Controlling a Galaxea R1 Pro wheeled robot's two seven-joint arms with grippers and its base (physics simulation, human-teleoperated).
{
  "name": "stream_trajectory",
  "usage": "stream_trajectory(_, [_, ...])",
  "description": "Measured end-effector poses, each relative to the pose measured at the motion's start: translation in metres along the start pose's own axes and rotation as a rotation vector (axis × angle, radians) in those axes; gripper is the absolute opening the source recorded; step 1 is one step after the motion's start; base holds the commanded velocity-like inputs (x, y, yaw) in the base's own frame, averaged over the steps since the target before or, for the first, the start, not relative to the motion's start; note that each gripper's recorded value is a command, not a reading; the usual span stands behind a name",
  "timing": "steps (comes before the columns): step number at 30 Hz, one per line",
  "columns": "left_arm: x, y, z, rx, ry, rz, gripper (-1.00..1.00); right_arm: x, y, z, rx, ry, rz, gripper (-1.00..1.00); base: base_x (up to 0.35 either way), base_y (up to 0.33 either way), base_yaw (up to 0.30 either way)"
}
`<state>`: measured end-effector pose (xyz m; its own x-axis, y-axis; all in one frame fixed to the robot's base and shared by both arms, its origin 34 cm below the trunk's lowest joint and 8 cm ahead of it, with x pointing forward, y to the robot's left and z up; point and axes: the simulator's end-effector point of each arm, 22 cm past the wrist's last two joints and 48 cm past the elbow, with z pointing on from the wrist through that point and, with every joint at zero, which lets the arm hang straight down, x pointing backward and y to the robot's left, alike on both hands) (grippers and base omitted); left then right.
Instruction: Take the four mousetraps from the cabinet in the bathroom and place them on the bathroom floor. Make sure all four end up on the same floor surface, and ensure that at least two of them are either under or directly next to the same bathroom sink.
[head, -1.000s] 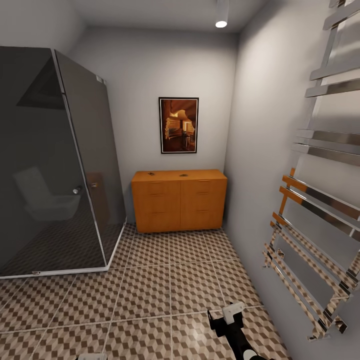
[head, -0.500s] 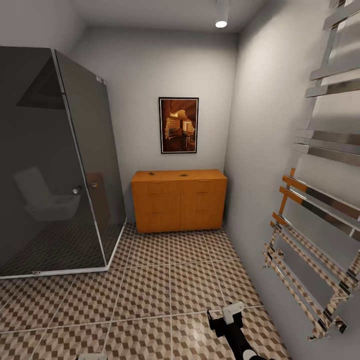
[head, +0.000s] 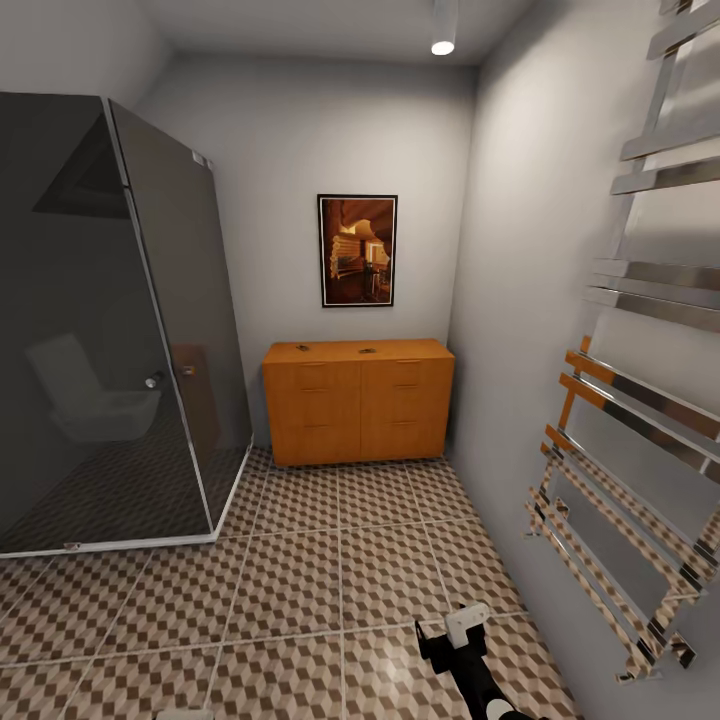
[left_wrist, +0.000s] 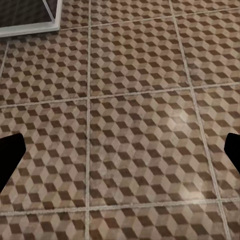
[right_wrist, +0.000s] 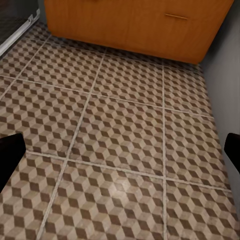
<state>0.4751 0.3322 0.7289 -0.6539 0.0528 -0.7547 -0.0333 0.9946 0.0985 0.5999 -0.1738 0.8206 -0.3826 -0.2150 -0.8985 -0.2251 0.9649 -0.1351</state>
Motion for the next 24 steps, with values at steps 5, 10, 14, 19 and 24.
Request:
stream_trajectory(5, [0.0000,-0.0004,-0.0003,0.001,0.000,0.000,1.00,-0.0001,-0.0002,-0.0003,0.000,0.000,0.000,1.00,0.191,0.000,0.000])
stream_trajectory(10, [0.0000,-0.0006,-0.0003,0.001,0.000,0.000,1.00,0.0002,-0.0007,-0.0004,0.001,0.000,0.000,1.00,0.309,0.000,0.000])
stream_trajectory(14, [0.0000,-0.0007,-0.0003,0.001,0.000,0.000,1.00,0.0001,-0.0008,-0.0004,0.002,0.000,0.000,1.00,0.328,0.000,0.000])
stream_trajectory(19, [0.0000,-0.0009,-0.0003,0.001,0.000,0.000,1.00,0.0001,-0.0010,-0.0004,0.002,0.000,0.000,1.00,0.332,0.000,0.000])
stream_trajectory(24, [0.0000,-0.0009,-0.0003,0.001,0.000,-0.001,1.00,0.0002,-0.0008,-0.0005,0.001,0.000,0.000,1.00,0.332,0.000,0.000])
